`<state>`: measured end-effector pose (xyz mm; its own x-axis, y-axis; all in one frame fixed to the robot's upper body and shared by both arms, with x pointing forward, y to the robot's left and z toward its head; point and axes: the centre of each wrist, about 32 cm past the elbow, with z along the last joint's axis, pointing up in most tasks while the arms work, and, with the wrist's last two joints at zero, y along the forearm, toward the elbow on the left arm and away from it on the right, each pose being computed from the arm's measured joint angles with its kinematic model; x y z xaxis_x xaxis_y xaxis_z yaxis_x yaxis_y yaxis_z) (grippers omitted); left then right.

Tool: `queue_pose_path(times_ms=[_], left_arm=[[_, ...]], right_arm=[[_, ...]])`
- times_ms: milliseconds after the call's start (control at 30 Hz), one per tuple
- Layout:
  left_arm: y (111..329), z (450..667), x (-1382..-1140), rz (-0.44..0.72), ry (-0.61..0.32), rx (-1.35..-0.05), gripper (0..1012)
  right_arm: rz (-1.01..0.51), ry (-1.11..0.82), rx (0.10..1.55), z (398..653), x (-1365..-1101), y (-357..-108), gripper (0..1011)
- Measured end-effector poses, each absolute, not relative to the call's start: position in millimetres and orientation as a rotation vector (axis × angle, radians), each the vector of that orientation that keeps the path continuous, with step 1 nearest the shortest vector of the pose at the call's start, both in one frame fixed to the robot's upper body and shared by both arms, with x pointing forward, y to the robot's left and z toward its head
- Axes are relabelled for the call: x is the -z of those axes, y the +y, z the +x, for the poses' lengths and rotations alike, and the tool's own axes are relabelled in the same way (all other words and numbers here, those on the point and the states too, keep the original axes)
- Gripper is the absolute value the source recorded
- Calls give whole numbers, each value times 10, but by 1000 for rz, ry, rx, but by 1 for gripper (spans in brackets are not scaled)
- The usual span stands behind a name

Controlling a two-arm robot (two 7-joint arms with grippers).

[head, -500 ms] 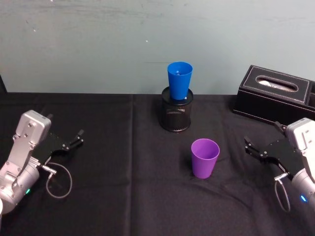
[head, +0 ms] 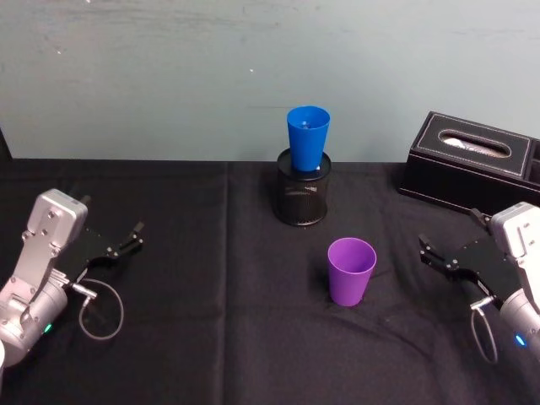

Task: Pick up one cup with a gripper and tap it against the other cup.

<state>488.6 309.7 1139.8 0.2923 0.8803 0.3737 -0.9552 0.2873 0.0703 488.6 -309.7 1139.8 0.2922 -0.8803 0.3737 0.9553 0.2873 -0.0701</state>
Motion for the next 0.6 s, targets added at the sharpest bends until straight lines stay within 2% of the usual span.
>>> queue_pose_path(times_ms=[600], left_arm=[[3097,4886,-11398,305,-285,-1248,1011]], right_arm=[[-304,-285,1248,4886,-11398,-3096,1003]])
